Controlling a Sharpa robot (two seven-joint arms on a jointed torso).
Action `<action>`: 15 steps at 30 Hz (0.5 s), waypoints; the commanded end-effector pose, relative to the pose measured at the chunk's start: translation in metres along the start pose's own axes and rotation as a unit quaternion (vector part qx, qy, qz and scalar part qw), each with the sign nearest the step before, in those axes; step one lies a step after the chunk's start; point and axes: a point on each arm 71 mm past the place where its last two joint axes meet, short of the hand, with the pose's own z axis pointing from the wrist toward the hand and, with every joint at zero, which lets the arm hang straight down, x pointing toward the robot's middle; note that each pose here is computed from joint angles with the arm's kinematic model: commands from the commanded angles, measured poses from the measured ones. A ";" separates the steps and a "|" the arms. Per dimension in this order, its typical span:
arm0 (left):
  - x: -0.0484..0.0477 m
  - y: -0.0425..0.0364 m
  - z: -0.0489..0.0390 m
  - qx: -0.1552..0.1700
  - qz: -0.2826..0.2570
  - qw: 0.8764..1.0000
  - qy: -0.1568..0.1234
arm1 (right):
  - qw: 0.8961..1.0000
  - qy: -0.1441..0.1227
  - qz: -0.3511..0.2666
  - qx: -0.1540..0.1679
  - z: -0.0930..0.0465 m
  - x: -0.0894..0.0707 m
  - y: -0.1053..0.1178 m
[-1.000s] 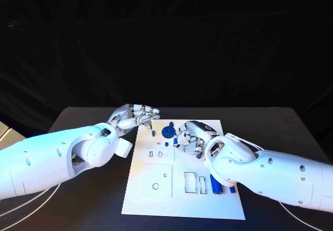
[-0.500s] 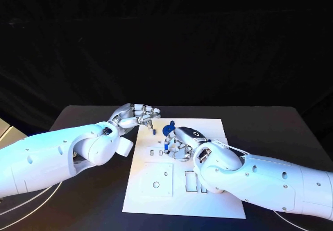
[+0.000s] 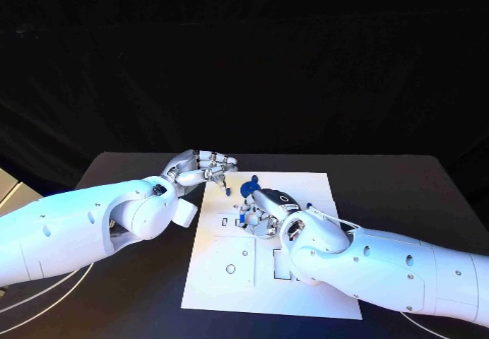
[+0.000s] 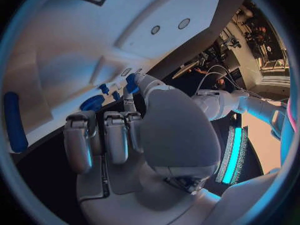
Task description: Assemble the parts on the task board
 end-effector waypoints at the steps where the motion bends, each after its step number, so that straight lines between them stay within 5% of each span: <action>1: 0.0011 -0.0007 0.0002 0.002 0.000 1.000 0.003 | 1.000 0.006 -0.018 0.000 0.000 0.002 0.000; 15: 0.0013 -0.0005 0.0002 0.000 -0.001 1.000 0.005 | 0.999 0.026 -0.036 0.002 0.001 0.006 0.000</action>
